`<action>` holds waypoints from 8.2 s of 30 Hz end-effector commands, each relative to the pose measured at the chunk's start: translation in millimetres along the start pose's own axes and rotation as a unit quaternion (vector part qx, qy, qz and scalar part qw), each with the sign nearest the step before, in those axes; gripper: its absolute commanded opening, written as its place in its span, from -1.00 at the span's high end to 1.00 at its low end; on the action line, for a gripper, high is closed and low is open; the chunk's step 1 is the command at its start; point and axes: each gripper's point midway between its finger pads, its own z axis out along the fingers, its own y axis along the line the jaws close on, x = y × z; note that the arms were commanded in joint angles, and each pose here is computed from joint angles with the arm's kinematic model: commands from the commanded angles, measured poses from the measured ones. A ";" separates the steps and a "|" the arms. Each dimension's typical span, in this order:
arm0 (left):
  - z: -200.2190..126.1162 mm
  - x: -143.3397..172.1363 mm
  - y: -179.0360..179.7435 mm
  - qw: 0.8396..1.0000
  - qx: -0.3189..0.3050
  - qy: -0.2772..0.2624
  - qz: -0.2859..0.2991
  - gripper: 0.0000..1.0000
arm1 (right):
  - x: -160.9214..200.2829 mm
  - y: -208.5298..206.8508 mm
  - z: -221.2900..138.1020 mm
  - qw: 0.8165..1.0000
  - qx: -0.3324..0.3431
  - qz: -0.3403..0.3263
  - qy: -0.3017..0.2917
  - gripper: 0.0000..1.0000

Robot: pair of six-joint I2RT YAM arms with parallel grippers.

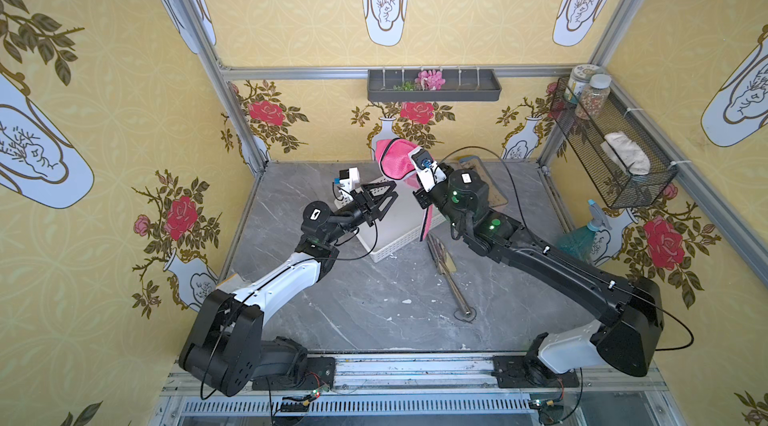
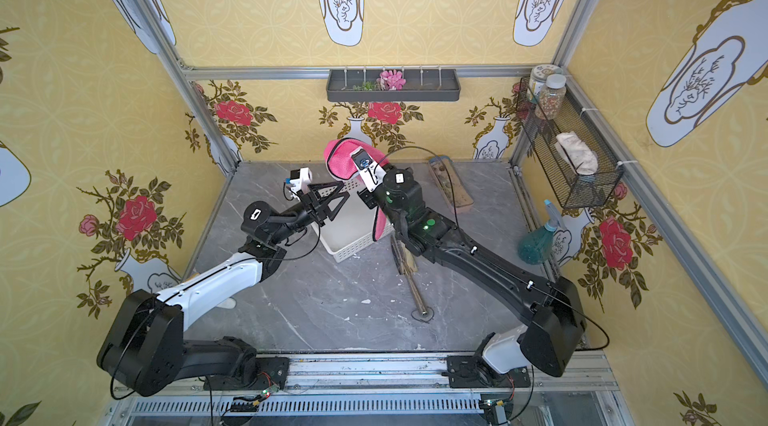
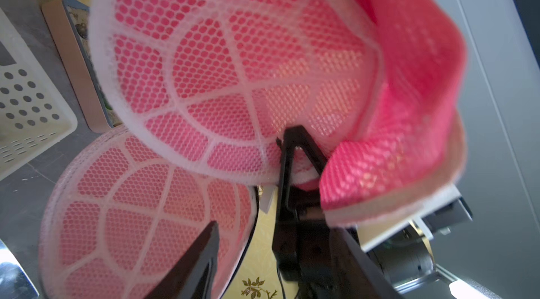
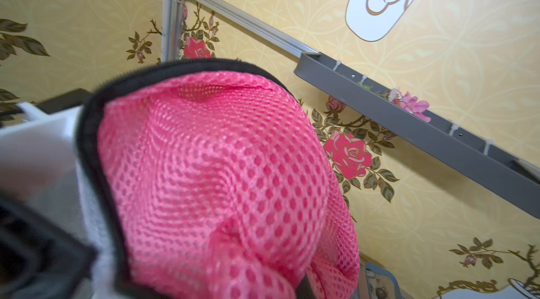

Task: Turn the laundry bag inside out
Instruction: Turn over the laundry bag.

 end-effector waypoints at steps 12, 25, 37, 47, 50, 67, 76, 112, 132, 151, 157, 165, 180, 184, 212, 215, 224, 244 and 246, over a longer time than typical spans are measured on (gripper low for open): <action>-22.3 -32.1 -47.6 0.948 -0.204 -0.037 0.242 -0.25 | 39.0 18.6 -48.7 0.943 -0.131 -0.305 0.020 1.00; -7.0 -15.7 -8.7 0.920 -0.282 0.089 0.256 -0.61 | 37.5 38.7 -63.6 0.864 -0.169 -0.474 -0.023 1.00; -5.1 -3.3 41.7 0.880 -0.352 0.146 0.283 0.11 | 35.5 48.3 -63.5 0.851 -0.186 -0.490 -0.032 1.00; -15.3 -42.4 21.2 0.875 -0.377 0.039 0.301 0.99 | 31.1 48.7 -77.3 0.861 -0.178 -0.475 -0.040 1.00; -26.6 -53.2 21.2 0.913 -0.343 0.006 0.222 1.00 | 14.4 36.9 -82.4 0.891 -0.137 -0.429 -0.062 1.00; -12.3 -34.4 40.4 0.981 -0.186 -0.047 -0.026 1.00 | -90.2 45.6 -89.1 0.971 -0.042 -0.152 -0.180 1.00; -10.1 -41.2 40.9 0.981 -0.165 -0.096 -0.045 0.44 | -79.3 73.1 -72.4 0.974 -0.008 -0.133 -0.182 1.00; -44.2 -21.2 -35.8 0.976 -0.176 -0.104 -0.069 -0.20 | 10.2 70.8 -30.5 0.845 -0.072 -0.521 -0.097 1.00; -50.5 -22.5 -3.1 0.960 -0.221 -0.125 -0.121 -0.42 | 0.7 70.4 -25.5 0.855 -0.055 -0.506 -0.099 1.00; -41.6 -27.7 9.4 0.959 -0.219 -0.126 -0.130 0.39 | 8.9 161.0 -60.6 0.861 -0.114 -0.478 -0.128 1.00; -41.0 -30.2 3.9 0.963 -0.216 -0.125 -0.102 0.92 | 12.2 160.5 -60.4 0.883 -0.113 -0.442 -0.112 1.00; -39.9 -40.0 2.1 0.966 -0.227 -0.125 -0.012 1.00 | 27.6 169.7 -87.5 0.948 -0.173 -0.267 -0.022 -0.67; -12.6 -34.3 33.4 0.949 -0.251 0.043 0.188 1.00 | 29.1 66.8 -101.3 0.876 -0.191 0.367 0.247 -0.42; -11.1 -26.3 39.0 0.942 -0.249 0.082 0.208 1.00 | 28.6 49.6 -85.5 0.836 -0.214 0.421 0.278 -0.27; -1.8 -9.9 26.3 0.946 -0.198 0.135 0.220 1.00 | 19.6 52.5 -29.2 0.861 -0.191 0.388 0.267 -0.06; -2.0 -9.9 25.0 0.945 -0.199 0.135 0.221 1.00 | 23.0 48.2 -25.6 0.869 -0.171 0.378 0.269 -0.09; -1.7 -10.5 24.9 0.945 -0.200 0.134 0.220 1.00 | 31.3 61.6 -15.3 0.875 -0.160 0.354 0.290 0.16; -10.4 46.7 -3.1 0.909 -0.121 0.252 0.310 1.00 | 84.0 -30.8 -2.1 0.818 -0.160 0.460 0.307 1.00; -11.7 55.6 -18.7 0.906 -0.084 0.267 0.317 1.00 | 92.3 -26.9 -0.4 0.804 -0.183 0.469 0.316 1.00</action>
